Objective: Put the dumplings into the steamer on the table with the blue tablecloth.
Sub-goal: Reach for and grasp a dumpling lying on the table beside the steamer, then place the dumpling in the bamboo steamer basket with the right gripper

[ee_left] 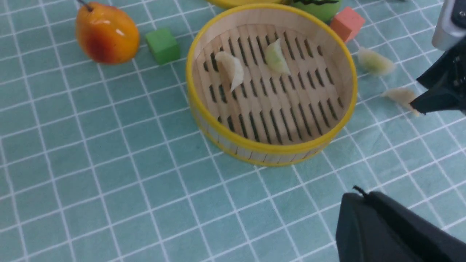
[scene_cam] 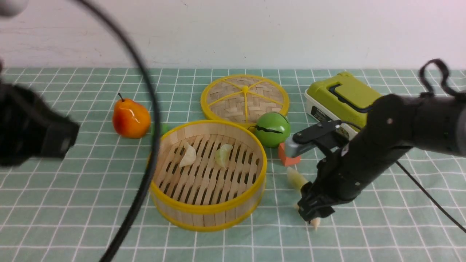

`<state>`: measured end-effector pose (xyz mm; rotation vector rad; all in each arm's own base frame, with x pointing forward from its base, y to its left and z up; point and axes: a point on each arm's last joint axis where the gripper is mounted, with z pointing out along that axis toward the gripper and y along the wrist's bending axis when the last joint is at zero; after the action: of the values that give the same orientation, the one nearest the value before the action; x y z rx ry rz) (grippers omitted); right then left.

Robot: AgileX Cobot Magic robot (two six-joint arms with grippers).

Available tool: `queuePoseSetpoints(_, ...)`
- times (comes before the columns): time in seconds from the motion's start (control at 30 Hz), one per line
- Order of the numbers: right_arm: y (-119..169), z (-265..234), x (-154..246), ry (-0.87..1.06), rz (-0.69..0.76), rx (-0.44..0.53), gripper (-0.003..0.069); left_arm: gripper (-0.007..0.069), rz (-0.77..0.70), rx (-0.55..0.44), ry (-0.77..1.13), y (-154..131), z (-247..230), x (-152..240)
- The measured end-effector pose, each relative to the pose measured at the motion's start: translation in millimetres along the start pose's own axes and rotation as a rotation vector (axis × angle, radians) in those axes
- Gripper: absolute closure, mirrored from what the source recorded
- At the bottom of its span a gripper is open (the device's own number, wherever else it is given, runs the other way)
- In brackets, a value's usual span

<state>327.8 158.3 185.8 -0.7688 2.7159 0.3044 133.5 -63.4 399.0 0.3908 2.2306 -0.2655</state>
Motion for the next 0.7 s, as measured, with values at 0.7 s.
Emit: queuePoseSetpoints(0.7, 25, -73, -46, -0.121, 0.132, -0.038, 0.0466, 0.0639, -0.085, -0.137, -0.08, 28, 20, 147)
